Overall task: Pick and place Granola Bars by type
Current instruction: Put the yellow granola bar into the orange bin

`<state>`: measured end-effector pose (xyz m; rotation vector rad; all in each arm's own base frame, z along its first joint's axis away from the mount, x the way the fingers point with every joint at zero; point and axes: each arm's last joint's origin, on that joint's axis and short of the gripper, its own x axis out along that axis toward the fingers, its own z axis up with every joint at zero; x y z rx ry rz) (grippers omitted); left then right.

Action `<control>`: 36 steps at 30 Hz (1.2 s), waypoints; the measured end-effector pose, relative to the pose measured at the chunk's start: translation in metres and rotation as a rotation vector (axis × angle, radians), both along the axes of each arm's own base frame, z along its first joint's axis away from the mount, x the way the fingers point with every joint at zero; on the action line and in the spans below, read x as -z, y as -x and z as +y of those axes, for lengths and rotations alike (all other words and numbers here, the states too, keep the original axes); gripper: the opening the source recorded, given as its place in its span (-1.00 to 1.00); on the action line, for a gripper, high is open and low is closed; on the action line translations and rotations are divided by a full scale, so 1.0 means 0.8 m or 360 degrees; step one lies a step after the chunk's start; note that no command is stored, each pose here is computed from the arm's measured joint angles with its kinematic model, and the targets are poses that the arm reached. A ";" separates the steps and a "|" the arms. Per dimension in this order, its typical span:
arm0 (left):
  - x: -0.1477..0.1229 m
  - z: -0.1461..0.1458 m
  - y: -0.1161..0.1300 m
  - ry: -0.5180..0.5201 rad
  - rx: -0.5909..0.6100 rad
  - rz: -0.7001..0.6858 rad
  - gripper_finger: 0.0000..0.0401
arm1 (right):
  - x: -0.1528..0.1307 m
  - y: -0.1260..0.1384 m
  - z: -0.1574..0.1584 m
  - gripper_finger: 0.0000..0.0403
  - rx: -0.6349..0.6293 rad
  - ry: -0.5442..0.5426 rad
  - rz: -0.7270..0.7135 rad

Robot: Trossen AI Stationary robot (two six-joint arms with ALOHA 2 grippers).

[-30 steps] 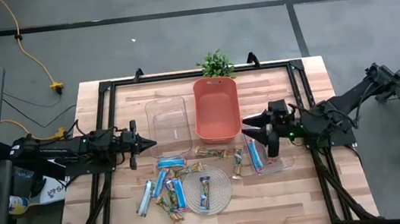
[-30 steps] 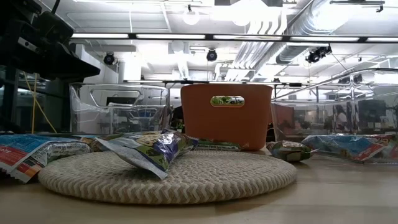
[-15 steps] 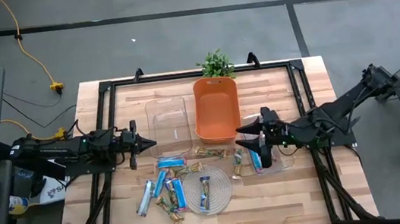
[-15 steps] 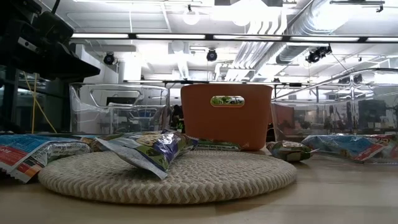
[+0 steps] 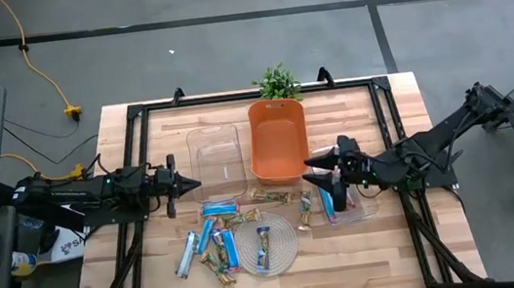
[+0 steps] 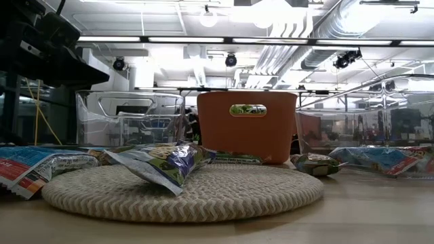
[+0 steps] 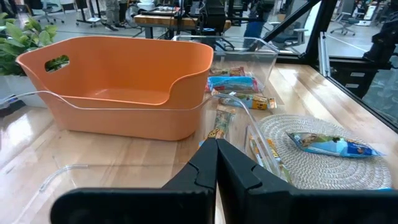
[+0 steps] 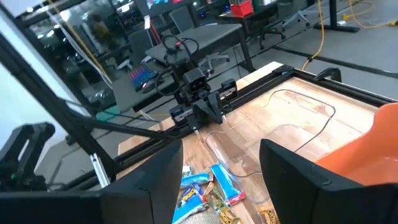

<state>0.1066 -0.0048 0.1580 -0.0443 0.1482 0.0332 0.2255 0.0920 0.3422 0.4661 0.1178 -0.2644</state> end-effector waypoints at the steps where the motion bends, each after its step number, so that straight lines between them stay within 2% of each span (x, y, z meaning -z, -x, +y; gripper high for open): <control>1: 0.000 0.000 0.000 -0.0001 -0.0007 -0.0001 -1.00 | 0.000 0.000 -0.001 -0.02 0.0008 -0.0015 -0.0006; 6: 0.000 0.000 0.000 -0.0002 -0.0014 -0.0004 -1.00 | -0.005 -0.006 -0.006 -0.02 0.0040 -0.0031 -0.0082; 13: -0.001 0.000 0.000 0.0010 -0.0022 -0.0015 -1.00 | -0.011 -0.033 -0.008 -0.02 0.0076 0.0064 -0.0084; 17: -0.001 0.000 0.000 0.0036 -0.0026 -0.0018 -1.00 | -0.021 -0.063 -0.008 -0.02 0.0039 0.0120 0.0007; 22: -0.001 0.000 0.000 0.0042 -0.0017 -0.0020 -1.00 | -0.036 -0.101 -0.003 -0.02 -0.0045 0.0127 0.0251; 30: -0.001 0.000 0.000 0.0058 -0.0005 -0.0020 -1.00 | -0.050 -0.157 0.019 -0.02 -0.0297 -0.0025 0.0725; 36: -0.001 0.000 0.000 0.0166 -0.0019 -0.0023 -1.00 | -0.038 -0.191 0.044 -0.02 -0.0370 -0.0337 0.0950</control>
